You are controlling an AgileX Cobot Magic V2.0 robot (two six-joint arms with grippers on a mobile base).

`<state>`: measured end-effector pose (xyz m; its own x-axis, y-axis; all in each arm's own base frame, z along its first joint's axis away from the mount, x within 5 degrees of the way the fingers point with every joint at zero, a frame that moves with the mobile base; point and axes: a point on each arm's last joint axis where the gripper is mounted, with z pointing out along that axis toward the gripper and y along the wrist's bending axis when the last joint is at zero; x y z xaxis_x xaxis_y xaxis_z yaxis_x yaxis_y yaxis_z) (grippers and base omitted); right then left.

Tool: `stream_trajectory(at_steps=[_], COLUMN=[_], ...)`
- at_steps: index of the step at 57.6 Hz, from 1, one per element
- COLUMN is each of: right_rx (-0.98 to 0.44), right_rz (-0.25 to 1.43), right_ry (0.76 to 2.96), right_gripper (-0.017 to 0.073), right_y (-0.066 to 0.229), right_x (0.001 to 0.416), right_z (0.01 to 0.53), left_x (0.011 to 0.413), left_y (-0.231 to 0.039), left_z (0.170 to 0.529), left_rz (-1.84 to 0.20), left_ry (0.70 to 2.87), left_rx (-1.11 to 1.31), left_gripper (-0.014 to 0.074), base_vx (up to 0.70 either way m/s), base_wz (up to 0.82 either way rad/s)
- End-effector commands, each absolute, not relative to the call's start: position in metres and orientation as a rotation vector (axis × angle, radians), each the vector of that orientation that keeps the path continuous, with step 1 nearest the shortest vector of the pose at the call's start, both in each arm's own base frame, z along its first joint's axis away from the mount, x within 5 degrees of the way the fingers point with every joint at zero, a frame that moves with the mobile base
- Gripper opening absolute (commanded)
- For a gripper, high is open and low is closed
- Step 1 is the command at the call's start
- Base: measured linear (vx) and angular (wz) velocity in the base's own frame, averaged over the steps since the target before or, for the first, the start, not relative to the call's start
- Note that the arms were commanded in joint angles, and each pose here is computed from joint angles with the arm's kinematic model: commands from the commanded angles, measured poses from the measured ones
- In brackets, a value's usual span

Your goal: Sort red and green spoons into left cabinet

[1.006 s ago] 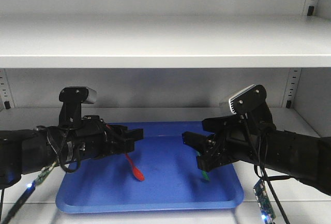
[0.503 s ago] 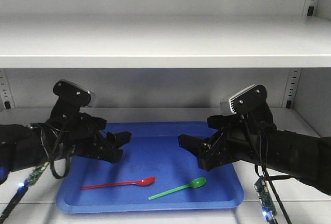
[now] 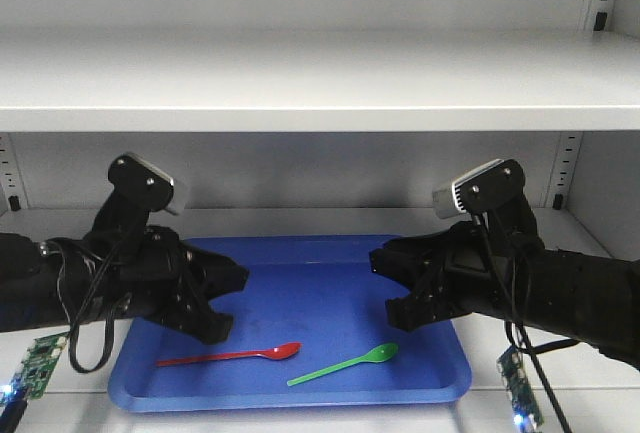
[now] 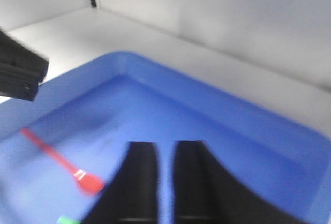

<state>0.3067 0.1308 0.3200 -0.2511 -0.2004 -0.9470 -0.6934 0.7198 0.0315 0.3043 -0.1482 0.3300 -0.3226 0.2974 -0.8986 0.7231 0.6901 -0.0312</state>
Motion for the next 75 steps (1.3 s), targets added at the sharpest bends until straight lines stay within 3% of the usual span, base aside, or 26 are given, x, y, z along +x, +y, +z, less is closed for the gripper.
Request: stream_trajectory(at_steps=[1, 10, 48, 75], right_rx=[-0.720, -0.767, -0.616, -0.617], right_rz=[0.571, 0.556, 0.427, 0.444], right_ry=[1.773, 1.831, 1.710, 1.707], right_gripper=[-0.0013, -0.0003, -0.0003, -0.0003], right_y=[0.130, 0.127, 0.091, 0.092], right_x=[0.295, 0.285, 0.203, 0.202], right_z=[0.342, 0.341, 0.351, 0.352], left_x=[0.294, 0.284, 0.166, 0.152], left_y=[-0.147, -0.145, -0.088, -0.083], left_z=[0.353, 0.353, 0.341, 0.348], left_rz=[-0.582, -0.618, -0.459, -0.459], left_ry=[1.894, 1.950, 1.759, 1.707], left_rx=[0.755, 0.744, 0.502, 0.497], left_gripper=[-0.0009, -0.0001, -0.0001, -0.0001], base_vx=[0.00, 0.00, 0.00, 0.00], base_wz=[0.00, 0.00, 0.00, 0.00])
